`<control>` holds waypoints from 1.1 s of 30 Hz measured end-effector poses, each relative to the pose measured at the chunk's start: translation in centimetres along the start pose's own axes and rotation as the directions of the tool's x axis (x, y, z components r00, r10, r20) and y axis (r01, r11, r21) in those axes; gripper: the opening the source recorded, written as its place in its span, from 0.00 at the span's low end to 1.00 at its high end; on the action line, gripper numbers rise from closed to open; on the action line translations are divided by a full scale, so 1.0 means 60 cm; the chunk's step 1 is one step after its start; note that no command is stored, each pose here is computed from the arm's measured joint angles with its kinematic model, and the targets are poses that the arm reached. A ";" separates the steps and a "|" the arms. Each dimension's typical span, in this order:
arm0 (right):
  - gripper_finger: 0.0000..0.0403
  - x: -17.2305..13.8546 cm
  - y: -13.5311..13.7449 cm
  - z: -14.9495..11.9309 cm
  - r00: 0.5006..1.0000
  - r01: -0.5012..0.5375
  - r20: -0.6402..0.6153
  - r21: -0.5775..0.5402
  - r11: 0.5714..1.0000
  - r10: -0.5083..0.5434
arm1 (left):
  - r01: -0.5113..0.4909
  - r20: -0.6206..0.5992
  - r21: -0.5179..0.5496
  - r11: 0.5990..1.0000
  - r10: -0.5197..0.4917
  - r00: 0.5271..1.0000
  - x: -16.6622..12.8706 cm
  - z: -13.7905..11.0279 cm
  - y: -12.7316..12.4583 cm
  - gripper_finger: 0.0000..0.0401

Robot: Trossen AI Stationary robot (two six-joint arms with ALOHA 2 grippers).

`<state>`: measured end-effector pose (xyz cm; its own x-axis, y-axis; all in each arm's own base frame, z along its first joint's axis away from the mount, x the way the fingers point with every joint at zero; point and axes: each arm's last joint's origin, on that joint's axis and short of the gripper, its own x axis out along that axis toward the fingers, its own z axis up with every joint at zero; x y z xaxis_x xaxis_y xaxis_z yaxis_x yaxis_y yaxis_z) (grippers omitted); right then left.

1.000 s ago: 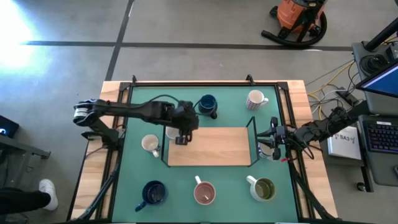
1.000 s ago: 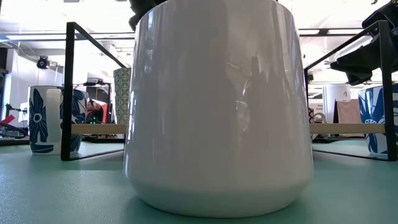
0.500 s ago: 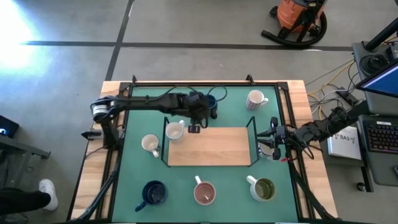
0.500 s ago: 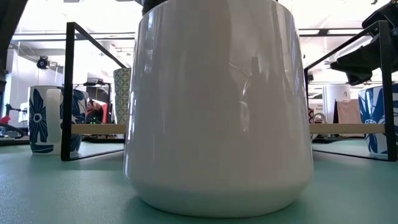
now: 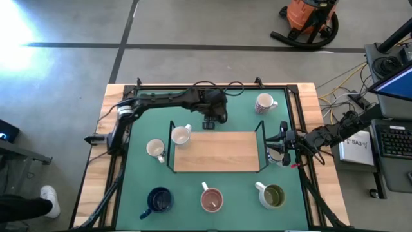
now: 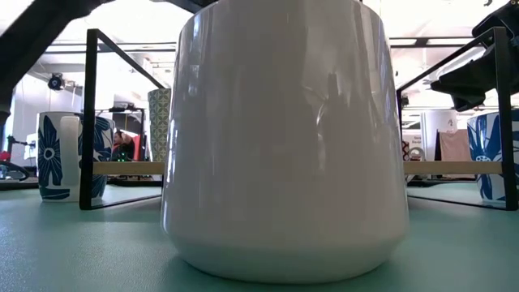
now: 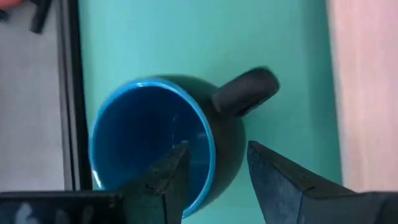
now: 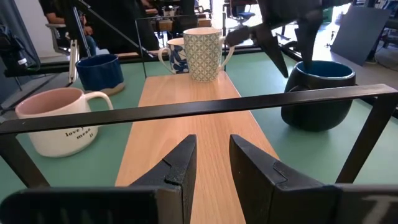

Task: Place coffee mugs
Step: Put the black mug on the shelf

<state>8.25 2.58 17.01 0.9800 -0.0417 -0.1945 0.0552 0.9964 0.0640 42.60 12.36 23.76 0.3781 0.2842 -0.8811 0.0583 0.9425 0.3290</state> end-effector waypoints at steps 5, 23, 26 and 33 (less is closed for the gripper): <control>0.21 0.000 0.000 0.000 1.000 0.000 0.000 0.000 1.000 0.000 | 0.022 -0.038 0.008 1.000 -0.022 0.999 0.016 0.005 0.014 0.35; 0.21 0.000 0.000 0.000 1.000 0.000 0.000 0.000 1.000 0.000 | 0.135 -0.045 -0.016 0.991 -0.136 0.990 0.014 0.000 0.016 0.01; 0.21 0.000 0.000 0.000 1.000 0.000 0.000 0.000 1.000 0.000 | 0.156 -0.022 -0.084 0.984 -0.158 0.987 -0.007 0.001 0.016 0.01; 0.21 0.000 0.000 0.000 1.000 0.000 0.000 0.000 1.000 0.000 | 0.239 0.036 -0.221 0.946 -0.237 0.971 -0.061 0.007 -0.003 0.01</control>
<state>8.25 2.58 17.01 0.9800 -0.0418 -0.1943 0.0552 0.9964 0.0643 41.62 11.09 27.05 0.3864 0.0465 -0.9211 -0.0589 0.9979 0.0257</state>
